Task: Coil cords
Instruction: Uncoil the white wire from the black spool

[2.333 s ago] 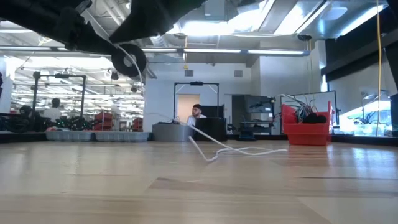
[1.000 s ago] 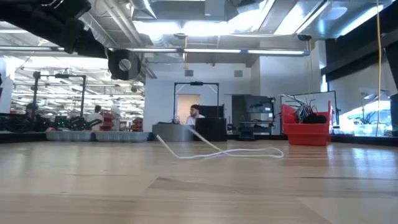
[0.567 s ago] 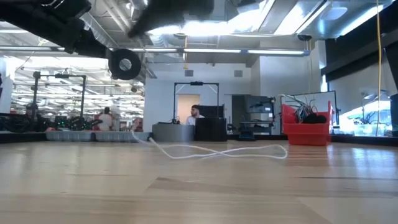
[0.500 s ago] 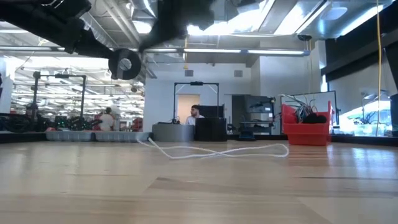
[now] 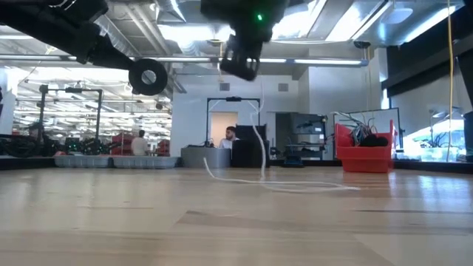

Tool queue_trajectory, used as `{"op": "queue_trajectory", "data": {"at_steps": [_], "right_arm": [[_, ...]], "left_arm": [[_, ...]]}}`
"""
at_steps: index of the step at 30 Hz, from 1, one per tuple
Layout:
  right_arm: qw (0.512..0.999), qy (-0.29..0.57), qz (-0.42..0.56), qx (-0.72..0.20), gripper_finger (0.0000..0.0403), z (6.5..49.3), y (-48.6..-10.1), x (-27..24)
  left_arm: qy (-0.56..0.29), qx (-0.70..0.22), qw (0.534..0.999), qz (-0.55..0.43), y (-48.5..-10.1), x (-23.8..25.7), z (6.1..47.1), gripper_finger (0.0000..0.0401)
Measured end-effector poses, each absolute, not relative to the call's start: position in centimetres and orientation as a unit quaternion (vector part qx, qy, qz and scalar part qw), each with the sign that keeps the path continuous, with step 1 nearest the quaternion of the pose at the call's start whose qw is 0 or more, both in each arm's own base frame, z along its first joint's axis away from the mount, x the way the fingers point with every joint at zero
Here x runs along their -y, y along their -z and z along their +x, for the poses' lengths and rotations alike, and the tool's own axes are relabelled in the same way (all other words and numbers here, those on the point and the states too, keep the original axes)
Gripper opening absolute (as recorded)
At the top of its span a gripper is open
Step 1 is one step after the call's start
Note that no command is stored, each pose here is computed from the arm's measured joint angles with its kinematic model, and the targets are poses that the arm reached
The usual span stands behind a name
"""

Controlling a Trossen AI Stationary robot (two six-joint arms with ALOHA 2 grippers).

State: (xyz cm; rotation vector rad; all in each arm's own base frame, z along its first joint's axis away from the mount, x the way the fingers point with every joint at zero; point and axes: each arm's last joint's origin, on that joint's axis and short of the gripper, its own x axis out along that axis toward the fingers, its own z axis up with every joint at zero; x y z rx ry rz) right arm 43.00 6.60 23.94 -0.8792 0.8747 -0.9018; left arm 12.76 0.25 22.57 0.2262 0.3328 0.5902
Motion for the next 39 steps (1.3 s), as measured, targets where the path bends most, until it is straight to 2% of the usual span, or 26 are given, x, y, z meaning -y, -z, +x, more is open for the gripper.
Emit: {"op": "queue_trajectory", "data": {"at_steps": [4,7,9,14,18,24,29,33,36,39], "right_arm": [[0.701,0.463,-0.42,-0.342,0.0003,43.7,-25.4,-8.4],[0.719,0.451,-0.423,-0.317,0.0003,44.4,-26.6,-10.1],[0.748,0.421,-0.422,-0.291,0.0003,44.8,-27.5,-11.4],[0.834,0.302,-0.421,-0.19,0.0003,44.9,-29.4,-15.2],[0.88,0.162,-0.431,-0.118,0.0003,44.6,-29.6,-18.0],[0.892,-0.016,-0.448,-0.059,0.0003,44.1,-29.2,-20.4],[0.898,-0.101,-0.419,-0.092,0.0003,43.7,-28.0,-21.0],[0.908,-0.065,-0.38,-0.161,0.0003,43.5,-26.9,-20.5],[0.916,0.048,-0.354,-0.185,0.0009,43.8,-27.0,-19.2],[0.908,0.157,-0.329,-0.207,0.0036,44.0,-26.9,-17.6]], "left_arm": [[-0.289,-0.163,0.937,0.11,-22.6,-0.2,12.8,0.0004],[-0.289,-0.163,0.937,0.11,-22.6,-0.2,12.8,0.0004],[-0.289,-0.163,0.937,0.11,-22.6,-0.2,12.8,0.0004],[-0.289,-0.163,0.937,0.111,-22.6,-0.2,12.8,0.0004],[-0.289,-0.164,0.937,0.11,-22.5,-0.2,12.7,0.0004],[-0.289,-0.166,0.936,0.111,-22.5,-0.2,12.7,0.0004],[-0.289,-0.166,0.936,0.111,-22.5,-0.2,12.7,0.0004],[-0.289,-0.166,0.936,0.111,-22.5,-0.3,12.7,0.0004],[-0.289,-0.166,0.936,0.111,-22.5,-0.3,12.7,0.0004],[-0.289,-0.167,0.936,0.111,-22.5,-0.3,12.7,0.0004]]}}
